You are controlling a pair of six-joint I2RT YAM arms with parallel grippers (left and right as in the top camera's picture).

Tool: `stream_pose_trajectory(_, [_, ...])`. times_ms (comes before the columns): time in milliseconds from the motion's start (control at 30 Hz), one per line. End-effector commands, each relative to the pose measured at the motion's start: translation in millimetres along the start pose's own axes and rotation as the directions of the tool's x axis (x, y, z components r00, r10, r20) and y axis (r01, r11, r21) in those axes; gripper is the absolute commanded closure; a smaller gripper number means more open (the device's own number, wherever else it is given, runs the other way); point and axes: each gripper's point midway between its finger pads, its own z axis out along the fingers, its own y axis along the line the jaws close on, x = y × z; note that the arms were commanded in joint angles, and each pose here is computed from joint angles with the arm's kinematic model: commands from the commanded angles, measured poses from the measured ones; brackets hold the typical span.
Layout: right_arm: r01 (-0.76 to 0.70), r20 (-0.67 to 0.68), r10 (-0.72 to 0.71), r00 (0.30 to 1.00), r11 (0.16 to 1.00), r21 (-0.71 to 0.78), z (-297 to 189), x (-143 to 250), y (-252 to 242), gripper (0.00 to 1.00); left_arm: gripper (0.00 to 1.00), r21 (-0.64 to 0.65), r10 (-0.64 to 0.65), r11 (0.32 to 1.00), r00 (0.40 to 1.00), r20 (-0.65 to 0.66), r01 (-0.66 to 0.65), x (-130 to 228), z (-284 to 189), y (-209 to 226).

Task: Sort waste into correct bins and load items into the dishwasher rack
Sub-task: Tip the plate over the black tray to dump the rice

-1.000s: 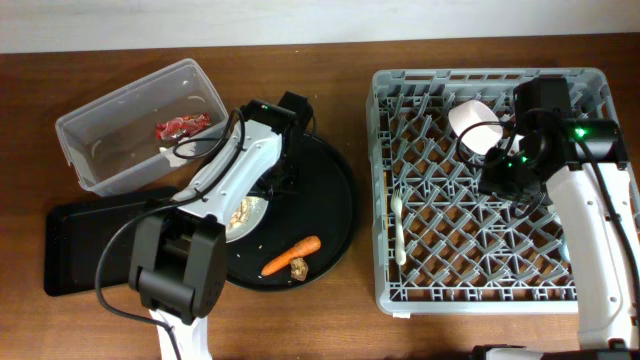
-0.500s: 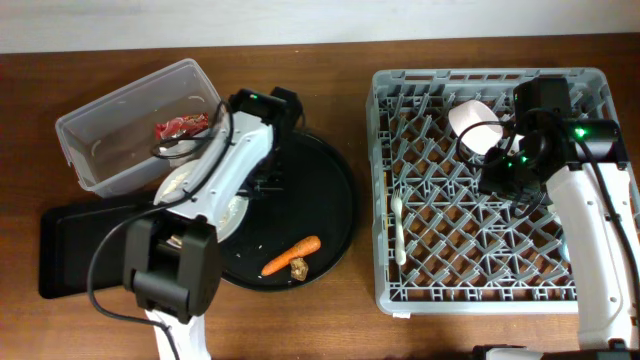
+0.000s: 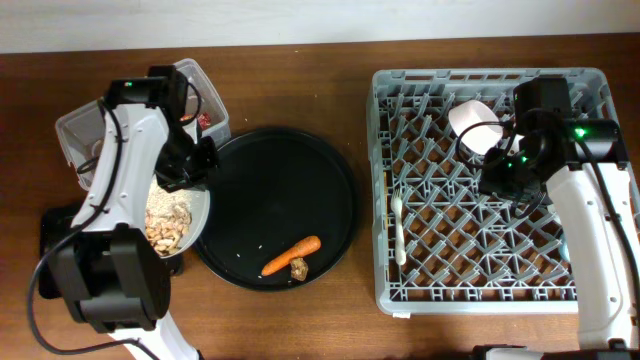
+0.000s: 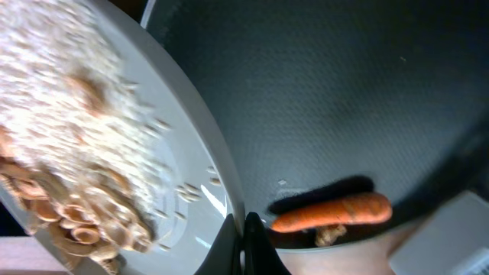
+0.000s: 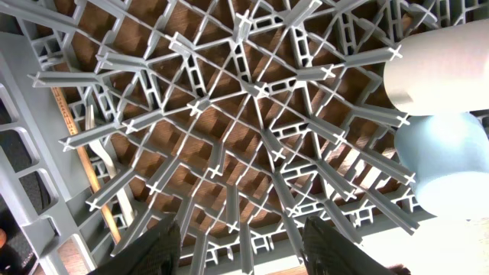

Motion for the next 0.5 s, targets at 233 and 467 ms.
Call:
stream_pose_trajectory(233, [0.003,0.006,-0.003,1.0,1.0,0.017,-0.7,-2.0,-3.9,0.46,1.0,0.364,0.034,0.929,0.996,0.081,-0.061,-10.8,-45.1,32.3])
stream_pose_trajectory(467, [0.002,0.006,-0.002,1.0,1.0,0.017,-0.7,-2.1,-4.0,0.46,1.0,0.641,0.003,0.754,0.977,0.213,-0.142,-12.9,-85.5,55.2])
